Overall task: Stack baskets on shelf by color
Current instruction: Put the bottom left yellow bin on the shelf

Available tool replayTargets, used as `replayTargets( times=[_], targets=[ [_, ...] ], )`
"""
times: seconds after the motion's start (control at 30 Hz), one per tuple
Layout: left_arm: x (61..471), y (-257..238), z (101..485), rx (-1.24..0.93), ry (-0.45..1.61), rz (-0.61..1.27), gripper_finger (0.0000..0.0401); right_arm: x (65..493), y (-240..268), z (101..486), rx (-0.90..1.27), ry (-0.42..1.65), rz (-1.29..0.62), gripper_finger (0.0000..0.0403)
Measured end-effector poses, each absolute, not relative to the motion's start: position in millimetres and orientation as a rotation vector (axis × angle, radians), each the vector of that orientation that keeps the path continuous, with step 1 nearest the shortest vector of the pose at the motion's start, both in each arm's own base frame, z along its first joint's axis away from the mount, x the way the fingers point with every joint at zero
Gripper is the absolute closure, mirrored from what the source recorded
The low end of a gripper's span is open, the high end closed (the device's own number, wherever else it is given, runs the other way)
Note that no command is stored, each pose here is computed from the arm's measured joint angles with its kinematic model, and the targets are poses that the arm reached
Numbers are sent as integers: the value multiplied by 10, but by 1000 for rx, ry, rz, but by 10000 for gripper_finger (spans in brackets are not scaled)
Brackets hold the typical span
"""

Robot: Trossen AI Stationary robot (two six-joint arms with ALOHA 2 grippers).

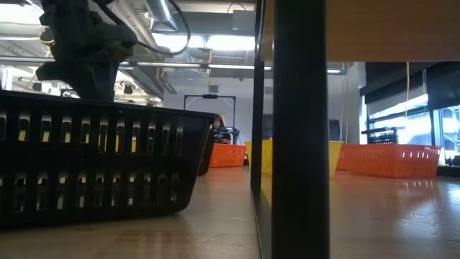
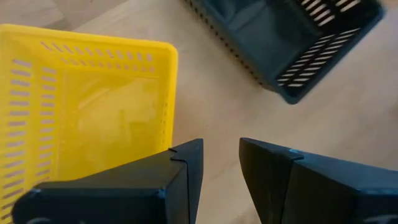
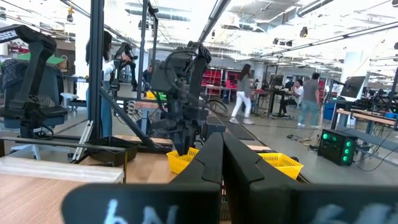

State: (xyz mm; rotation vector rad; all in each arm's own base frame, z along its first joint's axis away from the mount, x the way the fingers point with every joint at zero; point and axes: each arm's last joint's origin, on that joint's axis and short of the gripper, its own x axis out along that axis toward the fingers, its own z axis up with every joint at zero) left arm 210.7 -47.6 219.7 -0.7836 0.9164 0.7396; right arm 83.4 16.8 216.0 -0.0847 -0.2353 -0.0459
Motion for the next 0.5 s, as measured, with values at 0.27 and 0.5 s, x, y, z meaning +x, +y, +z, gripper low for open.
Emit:
replayTargets(
  times=[0.27, 0.5],
  targets=[
    [2143, -485, 2047, -721, 999, 801, 306, 834, 168, 2160, -81, -236, -46, 402],
    [2148, -484, 2007, -700, 1020, 821, 306, 834, 168, 2161, -80, -237, -46, 402]
  ],
)
